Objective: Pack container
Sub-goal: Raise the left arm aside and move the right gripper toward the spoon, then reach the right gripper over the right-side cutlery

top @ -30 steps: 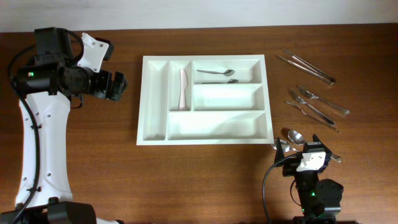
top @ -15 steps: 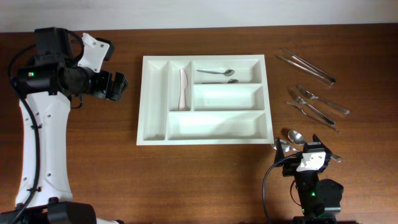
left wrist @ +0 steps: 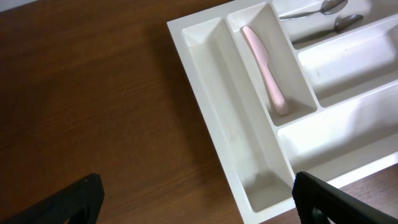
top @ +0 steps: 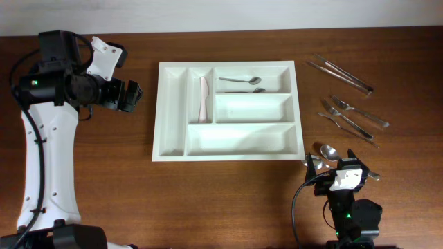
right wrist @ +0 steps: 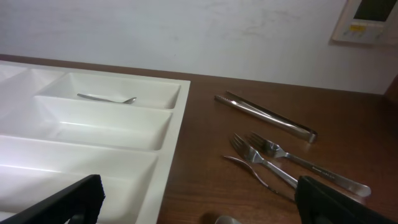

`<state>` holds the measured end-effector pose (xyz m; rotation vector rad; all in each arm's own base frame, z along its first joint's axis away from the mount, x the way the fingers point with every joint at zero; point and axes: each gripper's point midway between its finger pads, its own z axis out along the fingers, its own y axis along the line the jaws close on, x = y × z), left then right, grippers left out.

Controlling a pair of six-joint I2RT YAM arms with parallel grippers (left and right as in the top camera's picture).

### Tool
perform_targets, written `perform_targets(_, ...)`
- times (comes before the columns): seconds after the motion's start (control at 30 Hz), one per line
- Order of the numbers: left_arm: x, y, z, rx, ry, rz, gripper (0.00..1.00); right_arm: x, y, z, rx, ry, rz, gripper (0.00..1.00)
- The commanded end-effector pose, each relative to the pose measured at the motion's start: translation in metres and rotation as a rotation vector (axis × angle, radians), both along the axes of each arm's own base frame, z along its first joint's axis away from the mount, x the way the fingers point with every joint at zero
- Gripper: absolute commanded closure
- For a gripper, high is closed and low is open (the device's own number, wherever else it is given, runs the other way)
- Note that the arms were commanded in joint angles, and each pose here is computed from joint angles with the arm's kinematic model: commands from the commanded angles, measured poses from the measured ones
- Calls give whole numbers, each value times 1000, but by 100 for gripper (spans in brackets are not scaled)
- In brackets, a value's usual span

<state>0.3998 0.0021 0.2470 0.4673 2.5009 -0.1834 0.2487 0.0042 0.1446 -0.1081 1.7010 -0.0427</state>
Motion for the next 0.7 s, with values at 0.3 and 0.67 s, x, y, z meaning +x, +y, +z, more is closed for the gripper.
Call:
perform_targets(0.3, -4, -2, 14, 4, -39, -19, 1, -7, 46, 3, 1118, 174, 97, 1)
perform_targets(0.67, -4, -2, 14, 4, -39, -19, 1, -7, 43, 20, 932, 200, 103, 1)
